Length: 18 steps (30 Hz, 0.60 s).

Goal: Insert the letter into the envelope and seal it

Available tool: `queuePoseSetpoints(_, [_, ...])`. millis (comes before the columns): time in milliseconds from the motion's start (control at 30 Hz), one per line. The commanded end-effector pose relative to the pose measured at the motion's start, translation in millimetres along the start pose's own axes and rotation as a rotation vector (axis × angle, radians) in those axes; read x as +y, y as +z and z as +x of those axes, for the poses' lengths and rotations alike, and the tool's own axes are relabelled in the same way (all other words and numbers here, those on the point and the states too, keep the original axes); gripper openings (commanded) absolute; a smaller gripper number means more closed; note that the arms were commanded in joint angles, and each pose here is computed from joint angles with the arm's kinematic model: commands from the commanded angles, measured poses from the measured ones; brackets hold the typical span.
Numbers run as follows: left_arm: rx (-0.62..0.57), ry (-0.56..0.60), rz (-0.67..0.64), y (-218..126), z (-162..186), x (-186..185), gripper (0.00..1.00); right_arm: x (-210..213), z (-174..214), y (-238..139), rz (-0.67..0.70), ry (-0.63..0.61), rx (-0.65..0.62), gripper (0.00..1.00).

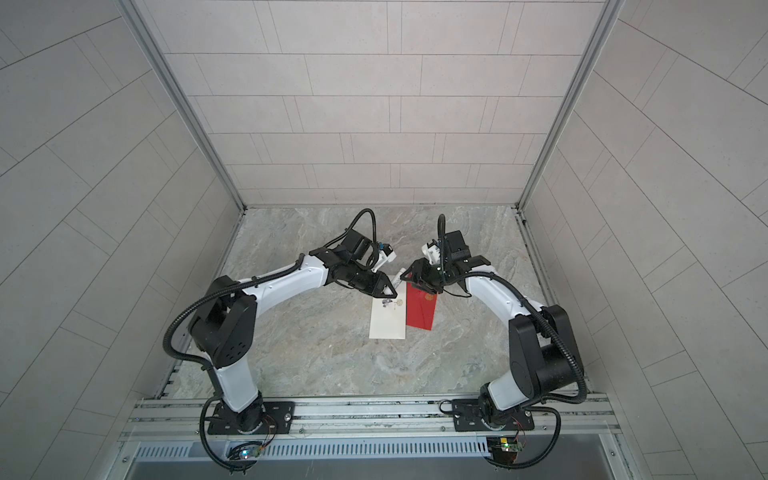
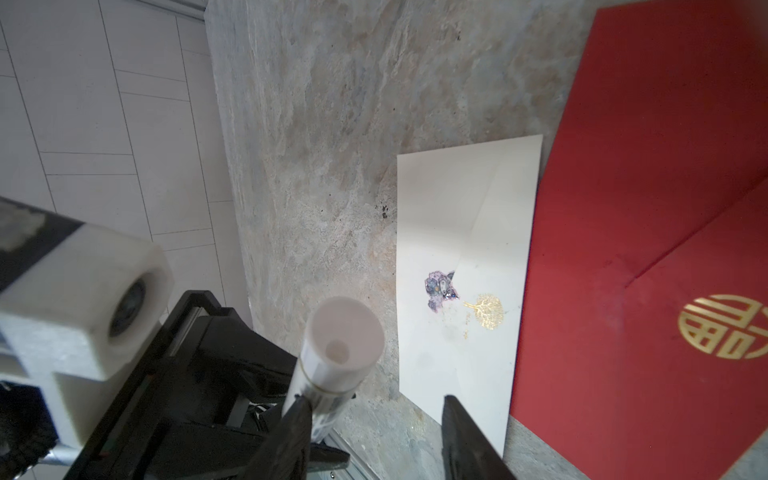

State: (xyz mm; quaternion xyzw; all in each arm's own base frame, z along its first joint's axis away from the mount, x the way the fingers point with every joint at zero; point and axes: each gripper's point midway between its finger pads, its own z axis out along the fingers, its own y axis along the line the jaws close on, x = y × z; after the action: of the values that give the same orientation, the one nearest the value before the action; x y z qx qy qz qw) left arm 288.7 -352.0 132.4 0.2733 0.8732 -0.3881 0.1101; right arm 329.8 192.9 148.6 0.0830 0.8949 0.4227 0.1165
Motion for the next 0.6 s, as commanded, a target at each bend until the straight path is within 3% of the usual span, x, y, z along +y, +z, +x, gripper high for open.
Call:
queuePoseSetpoints(0, [0.021,0.1,0.01,-7.0,9.0,-11.0,0.0,20.0,4.1,-10.4,-0.073,-0.063,0.027,0.52])
queuePoseSetpoints(300, [0.033,0.121,0.034,-2.6,10.4,-20.4,0.0,30.4,-8.9,-5.9,-0.126,-0.042,0.005,0.46])
queuePoseSetpoints(567, [0.016,0.126,0.019,-2.0,4.8,-19.7,0.0,24.6,-9.4,-1.5,-0.113,-0.015,0.006,0.3])
